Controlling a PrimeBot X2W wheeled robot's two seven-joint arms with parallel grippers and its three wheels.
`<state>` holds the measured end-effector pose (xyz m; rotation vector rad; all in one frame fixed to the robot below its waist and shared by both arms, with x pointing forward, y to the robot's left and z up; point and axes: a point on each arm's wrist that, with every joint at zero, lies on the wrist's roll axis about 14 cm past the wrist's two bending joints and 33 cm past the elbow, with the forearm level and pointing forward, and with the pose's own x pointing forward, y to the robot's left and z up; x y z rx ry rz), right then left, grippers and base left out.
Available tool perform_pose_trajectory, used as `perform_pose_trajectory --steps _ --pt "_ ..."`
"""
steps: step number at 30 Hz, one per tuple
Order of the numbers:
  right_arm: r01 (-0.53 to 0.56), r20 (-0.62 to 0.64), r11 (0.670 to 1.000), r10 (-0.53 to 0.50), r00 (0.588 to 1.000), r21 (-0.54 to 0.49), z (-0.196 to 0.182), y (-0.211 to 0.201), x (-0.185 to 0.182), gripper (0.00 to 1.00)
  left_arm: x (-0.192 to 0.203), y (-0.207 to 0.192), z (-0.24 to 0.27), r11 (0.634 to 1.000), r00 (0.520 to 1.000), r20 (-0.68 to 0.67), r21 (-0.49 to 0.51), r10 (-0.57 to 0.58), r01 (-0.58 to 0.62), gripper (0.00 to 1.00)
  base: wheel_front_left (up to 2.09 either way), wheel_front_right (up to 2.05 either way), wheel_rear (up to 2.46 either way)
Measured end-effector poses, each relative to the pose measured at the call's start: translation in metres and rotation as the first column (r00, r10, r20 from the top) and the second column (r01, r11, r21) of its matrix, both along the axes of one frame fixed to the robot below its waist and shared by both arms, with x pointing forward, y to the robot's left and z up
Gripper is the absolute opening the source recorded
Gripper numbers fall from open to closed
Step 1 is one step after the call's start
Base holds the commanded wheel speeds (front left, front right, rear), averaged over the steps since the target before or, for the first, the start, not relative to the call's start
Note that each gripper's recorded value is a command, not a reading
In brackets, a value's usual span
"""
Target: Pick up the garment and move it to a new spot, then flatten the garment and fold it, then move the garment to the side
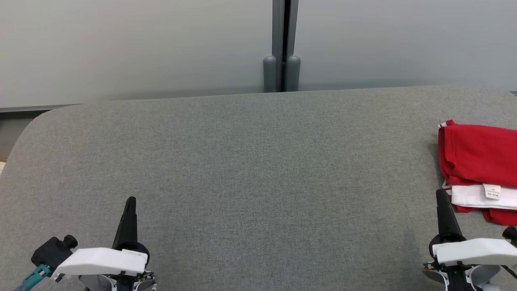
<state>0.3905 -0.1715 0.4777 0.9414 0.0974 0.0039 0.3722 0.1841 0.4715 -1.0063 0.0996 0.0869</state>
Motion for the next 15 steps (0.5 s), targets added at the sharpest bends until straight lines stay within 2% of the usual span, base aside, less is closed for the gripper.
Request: perform_pose_trajectory --steps 15 --pt "0.027 -0.006 0.987 -0.027 1.0 0.16 0.004 -0.007 -0.0001 0.0 0.0046 0.004 0.0063 0.989 1.0 0.017 -0.146 0.011 -0.008 0.0 0.0 0.0 0.0"
